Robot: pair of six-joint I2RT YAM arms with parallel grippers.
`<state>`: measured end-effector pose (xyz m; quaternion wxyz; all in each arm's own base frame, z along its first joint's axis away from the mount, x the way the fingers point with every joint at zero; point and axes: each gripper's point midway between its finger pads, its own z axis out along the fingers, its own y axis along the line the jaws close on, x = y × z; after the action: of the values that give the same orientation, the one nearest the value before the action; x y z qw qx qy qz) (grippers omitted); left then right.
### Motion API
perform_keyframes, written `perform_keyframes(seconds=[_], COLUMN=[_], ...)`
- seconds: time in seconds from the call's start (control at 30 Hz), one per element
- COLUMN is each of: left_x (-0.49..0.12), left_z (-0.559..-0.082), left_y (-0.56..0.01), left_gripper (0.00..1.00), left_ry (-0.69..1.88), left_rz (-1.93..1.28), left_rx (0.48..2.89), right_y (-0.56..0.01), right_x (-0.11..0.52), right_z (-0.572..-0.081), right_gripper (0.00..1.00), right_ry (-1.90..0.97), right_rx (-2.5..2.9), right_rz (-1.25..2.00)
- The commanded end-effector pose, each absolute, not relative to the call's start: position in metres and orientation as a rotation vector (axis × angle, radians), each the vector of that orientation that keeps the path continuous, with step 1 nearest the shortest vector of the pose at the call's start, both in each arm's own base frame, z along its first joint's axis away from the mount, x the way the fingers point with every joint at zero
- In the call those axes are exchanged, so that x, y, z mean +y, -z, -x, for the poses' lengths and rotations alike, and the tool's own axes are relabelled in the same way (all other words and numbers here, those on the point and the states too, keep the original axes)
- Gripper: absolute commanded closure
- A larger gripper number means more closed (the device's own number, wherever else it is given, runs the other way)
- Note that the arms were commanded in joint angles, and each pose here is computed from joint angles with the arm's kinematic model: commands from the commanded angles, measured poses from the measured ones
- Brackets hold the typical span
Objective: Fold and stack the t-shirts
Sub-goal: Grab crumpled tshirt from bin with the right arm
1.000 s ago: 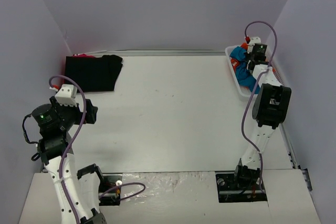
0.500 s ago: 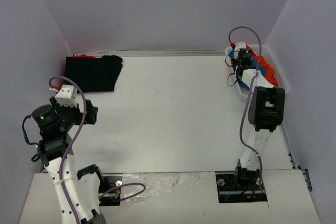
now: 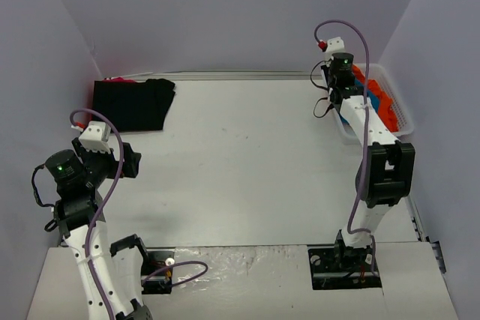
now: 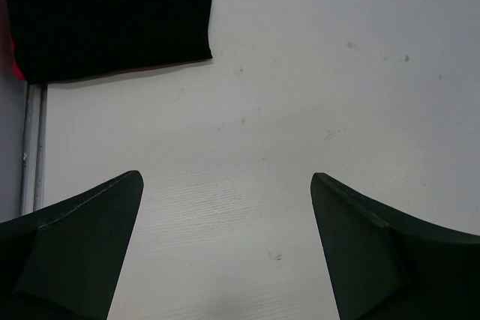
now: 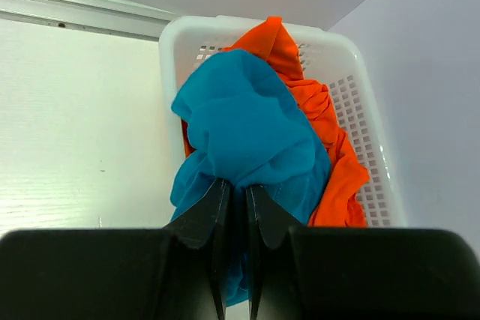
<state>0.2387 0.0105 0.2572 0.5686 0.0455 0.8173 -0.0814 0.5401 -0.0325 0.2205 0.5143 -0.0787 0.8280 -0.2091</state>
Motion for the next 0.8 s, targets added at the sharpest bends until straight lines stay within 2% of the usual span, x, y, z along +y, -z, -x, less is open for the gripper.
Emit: perform_keyframes(seconds=[0.0,0.6,0.77], left_x=[0.008,0.006,0.006], left_z=[-0.240,-0.241,-0.241], left_y=[-0.268,-0.268,-0.270], left_gripper=[0.06,0.06,0.06], left_ry=[0.199,0.215,0.210], left_rz=[-0.121,-0.125,-0.128], left_rx=[1.882,1.877,1.874], right_y=[-0.303,-0.511,-0.530], right_x=[-0.027,0.070,0.109], right_z=[-0.524,-0.438,-0.406], right_gripper=[1.00,1.00,1.00], right_ry=[0.515,0.197,0.058], right_rx=[1.843,1.518,1.483], right_rz=[0.122,0.266,0.371])
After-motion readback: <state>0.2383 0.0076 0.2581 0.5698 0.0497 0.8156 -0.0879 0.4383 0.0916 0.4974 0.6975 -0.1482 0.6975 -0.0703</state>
